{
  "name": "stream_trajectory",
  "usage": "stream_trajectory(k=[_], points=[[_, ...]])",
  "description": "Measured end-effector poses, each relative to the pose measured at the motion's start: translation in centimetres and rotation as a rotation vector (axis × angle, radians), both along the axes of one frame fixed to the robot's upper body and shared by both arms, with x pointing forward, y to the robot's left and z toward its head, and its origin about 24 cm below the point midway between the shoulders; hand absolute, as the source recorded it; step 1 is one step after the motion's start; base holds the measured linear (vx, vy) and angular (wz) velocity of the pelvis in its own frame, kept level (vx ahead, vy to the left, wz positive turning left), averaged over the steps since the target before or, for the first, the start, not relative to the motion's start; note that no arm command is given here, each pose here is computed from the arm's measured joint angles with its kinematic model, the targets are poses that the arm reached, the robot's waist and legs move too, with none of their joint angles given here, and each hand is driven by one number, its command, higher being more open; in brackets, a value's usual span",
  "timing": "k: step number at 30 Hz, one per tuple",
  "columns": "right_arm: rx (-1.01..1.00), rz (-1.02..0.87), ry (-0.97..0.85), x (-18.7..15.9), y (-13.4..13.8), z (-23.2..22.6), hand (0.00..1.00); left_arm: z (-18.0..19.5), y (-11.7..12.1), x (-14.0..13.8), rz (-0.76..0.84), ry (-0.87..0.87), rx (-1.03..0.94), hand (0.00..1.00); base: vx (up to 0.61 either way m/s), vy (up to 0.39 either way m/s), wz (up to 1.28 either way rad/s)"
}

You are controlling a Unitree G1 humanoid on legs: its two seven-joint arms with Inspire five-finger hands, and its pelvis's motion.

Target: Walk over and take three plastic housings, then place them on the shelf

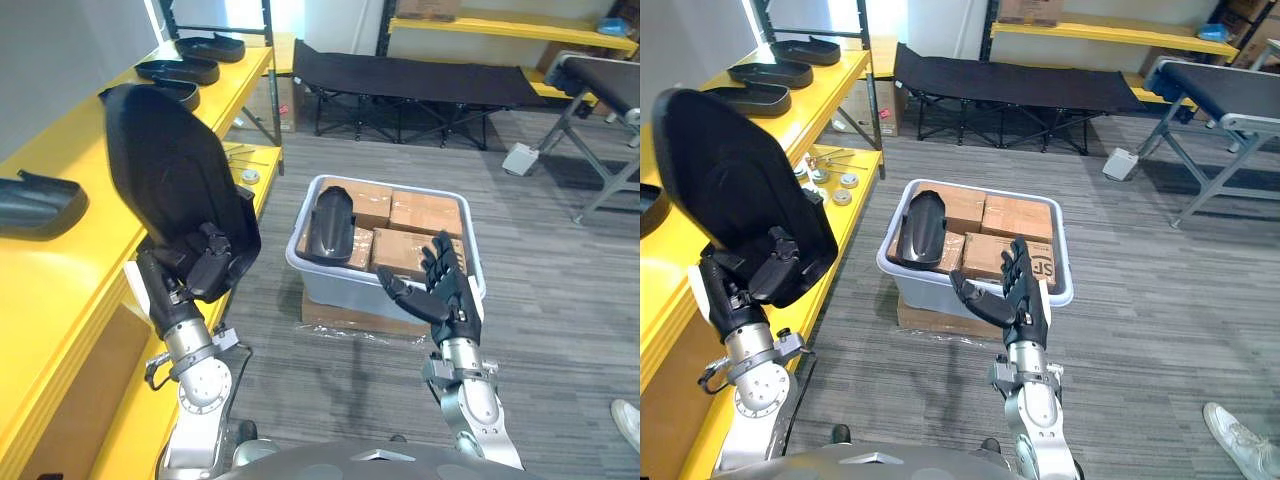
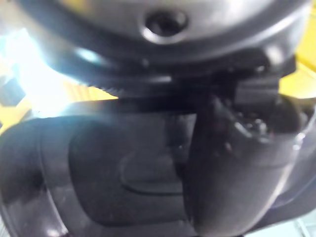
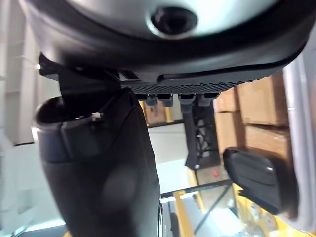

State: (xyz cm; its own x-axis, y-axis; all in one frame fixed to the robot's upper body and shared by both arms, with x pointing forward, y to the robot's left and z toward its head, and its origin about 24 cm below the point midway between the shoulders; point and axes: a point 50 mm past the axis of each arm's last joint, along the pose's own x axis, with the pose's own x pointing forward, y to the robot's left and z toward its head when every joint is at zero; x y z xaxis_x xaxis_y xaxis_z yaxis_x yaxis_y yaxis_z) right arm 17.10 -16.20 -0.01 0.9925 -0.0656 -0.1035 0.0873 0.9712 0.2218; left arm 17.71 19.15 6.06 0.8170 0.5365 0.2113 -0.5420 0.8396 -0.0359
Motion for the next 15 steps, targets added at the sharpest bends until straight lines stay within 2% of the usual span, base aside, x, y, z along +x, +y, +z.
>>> stream_trajectory(k=[3,7,11,15], points=[[0.024,0.067,0.048,-0.3,0.4,-0.7,1.00,0.0,0.1,-0.4,-0.063,-0.018,-0.092,0.00,0.01,0.000,0.07],[-0.009,0.166,0.031,0.2,1.4,-0.5,1.00,1.0,0.5,-1.1,-0.084,-0.062,-0.116,0.00,0.01,-0.005,0.37],[-0.107,0.267,-0.035,2.2,2.6,0.6,1.00,2.4,2.4,-1.9,-0.010,-0.122,-0.087,0.00,0.01,-0.022,0.82],[-0.160,0.284,-0.059,3.5,3.4,1.0,1.00,3.1,4.9,-4.4,0.096,-0.148,-0.060,0.00,0.04,-0.044,0.86]])
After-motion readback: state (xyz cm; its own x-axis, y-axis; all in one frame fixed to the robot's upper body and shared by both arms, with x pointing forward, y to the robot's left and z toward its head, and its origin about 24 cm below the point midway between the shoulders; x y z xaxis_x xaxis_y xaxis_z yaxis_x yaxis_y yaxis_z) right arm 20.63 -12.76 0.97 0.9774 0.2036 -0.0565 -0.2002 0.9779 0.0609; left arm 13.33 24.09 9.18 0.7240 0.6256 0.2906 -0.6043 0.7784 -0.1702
